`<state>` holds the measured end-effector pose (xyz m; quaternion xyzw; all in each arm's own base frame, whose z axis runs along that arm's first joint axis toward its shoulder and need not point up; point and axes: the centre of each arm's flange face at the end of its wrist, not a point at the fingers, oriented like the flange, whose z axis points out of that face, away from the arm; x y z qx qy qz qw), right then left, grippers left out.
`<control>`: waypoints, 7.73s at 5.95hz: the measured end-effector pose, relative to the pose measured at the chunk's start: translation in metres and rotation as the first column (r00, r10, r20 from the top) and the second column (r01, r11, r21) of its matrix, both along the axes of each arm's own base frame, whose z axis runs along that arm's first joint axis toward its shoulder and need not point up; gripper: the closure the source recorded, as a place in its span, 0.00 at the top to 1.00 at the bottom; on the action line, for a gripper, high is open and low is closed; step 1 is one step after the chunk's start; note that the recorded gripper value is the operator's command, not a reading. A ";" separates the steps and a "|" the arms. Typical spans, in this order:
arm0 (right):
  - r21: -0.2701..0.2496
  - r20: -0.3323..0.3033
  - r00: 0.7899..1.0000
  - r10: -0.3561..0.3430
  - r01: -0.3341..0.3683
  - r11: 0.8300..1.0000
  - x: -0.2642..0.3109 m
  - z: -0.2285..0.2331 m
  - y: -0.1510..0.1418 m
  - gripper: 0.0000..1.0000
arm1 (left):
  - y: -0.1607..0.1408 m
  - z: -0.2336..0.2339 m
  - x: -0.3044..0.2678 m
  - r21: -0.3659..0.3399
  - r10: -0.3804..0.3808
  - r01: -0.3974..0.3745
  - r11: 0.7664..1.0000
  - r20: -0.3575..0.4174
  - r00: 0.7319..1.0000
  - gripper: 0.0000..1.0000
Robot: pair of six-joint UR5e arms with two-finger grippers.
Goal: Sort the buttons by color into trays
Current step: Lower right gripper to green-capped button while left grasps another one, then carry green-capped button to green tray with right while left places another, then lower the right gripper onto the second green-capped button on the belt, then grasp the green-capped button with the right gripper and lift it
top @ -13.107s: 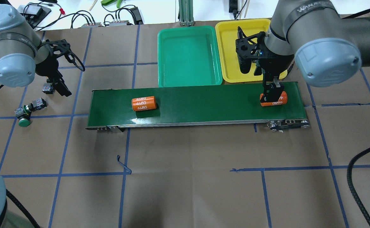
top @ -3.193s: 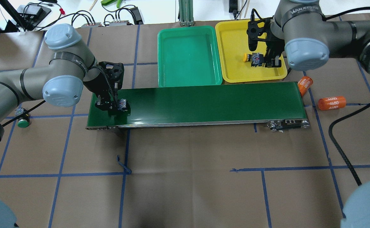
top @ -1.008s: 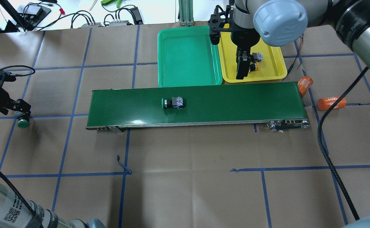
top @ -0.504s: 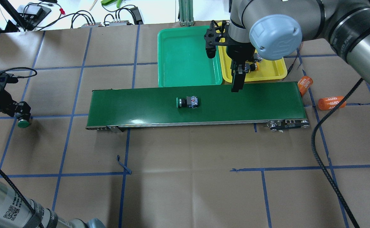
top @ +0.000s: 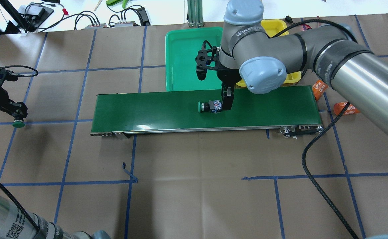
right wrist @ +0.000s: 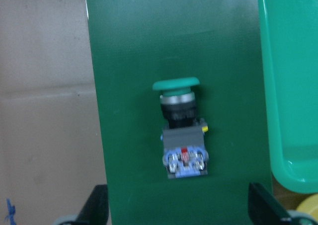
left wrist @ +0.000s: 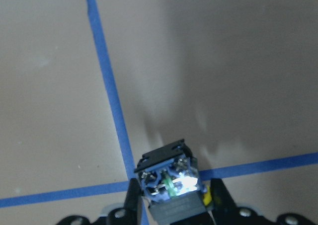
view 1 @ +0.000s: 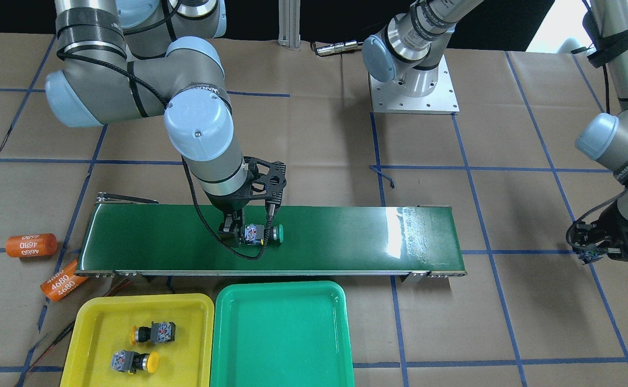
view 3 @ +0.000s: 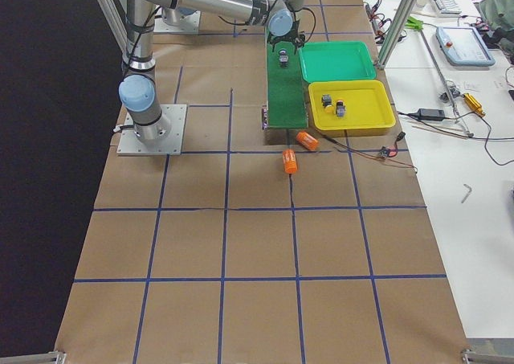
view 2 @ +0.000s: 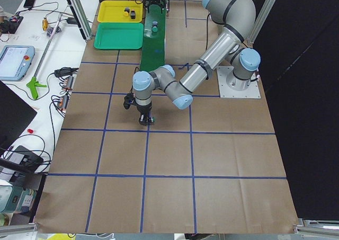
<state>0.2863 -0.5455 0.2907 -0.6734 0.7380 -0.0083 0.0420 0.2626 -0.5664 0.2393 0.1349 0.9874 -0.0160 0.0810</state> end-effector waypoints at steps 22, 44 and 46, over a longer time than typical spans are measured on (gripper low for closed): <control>-0.045 0.000 0.999 -0.035 0.035 0.998 -0.039 0.057 -0.141 1.00 | 0.022 0.249 -0.392 0.017 -0.050 0.055 0.998 -0.198 0.979 0.99; 0.010 -0.159 0.980 0.118 -0.118 0.993 -0.123 -0.031 -0.032 0.09 | 0.026 0.277 -0.384 -0.029 0.188 -0.198 0.980 -0.209 0.960 0.99; -0.045 -0.167 0.982 0.094 -0.102 0.994 -0.136 0.022 -0.035 0.10 | 0.026 0.277 -0.384 -0.029 0.188 -0.198 0.980 -0.209 0.960 0.99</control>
